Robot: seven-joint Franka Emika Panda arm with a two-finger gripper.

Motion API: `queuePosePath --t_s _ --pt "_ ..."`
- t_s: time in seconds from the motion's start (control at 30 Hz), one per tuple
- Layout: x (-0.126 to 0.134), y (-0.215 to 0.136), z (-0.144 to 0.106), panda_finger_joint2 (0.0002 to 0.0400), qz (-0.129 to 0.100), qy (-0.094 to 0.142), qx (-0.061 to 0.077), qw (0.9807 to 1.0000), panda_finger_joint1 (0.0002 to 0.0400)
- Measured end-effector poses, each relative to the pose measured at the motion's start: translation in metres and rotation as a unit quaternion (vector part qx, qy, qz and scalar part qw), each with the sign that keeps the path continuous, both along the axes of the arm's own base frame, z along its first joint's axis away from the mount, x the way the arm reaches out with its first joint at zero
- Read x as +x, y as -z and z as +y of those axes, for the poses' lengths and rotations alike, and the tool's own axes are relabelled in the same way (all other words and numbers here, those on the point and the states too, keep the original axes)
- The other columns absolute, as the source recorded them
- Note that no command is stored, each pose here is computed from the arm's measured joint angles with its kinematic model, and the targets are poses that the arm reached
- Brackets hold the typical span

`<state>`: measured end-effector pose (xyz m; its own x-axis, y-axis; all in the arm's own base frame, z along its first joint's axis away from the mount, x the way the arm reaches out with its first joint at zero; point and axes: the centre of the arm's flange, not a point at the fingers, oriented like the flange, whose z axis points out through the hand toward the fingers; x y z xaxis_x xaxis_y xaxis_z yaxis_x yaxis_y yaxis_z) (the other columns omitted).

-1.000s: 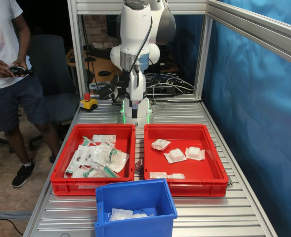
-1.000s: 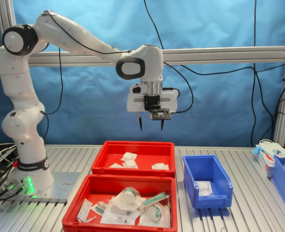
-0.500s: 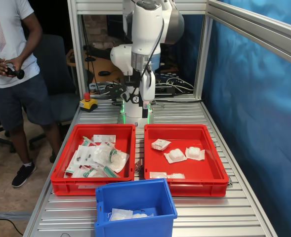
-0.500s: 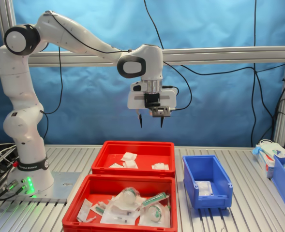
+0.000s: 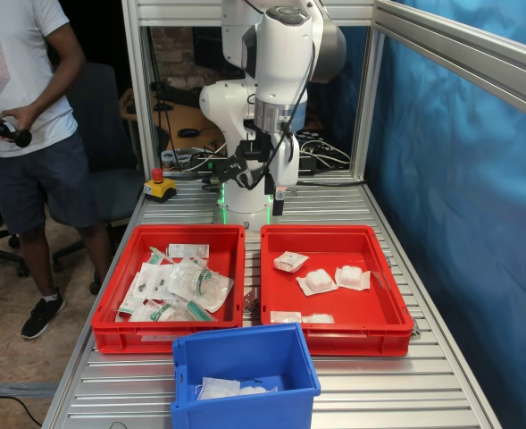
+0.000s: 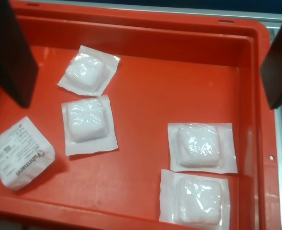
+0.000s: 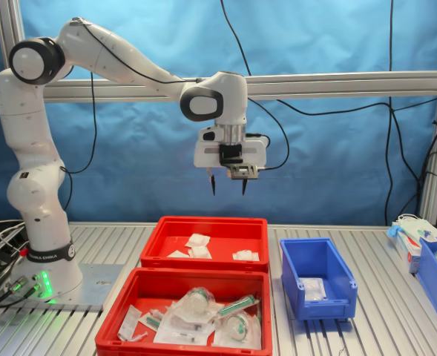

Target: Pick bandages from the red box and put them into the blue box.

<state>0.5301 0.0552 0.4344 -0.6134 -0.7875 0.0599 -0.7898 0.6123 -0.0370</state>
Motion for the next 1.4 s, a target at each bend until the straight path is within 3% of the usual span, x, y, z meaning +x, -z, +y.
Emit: queuePosePath --t_s 0.33,1.23,1.4 --pt "-0.010 0.022 0.014 0.0400 0.004 -0.006 0.000 1.0000 0.0400" --pt "-0.045 0.096 0.047 0.0400 -0.031 -0.014 0.014 0.9993 0.0400" --pt "-0.048 0.108 0.051 0.0400 -0.028 -0.014 0.013 0.9994 0.0400"
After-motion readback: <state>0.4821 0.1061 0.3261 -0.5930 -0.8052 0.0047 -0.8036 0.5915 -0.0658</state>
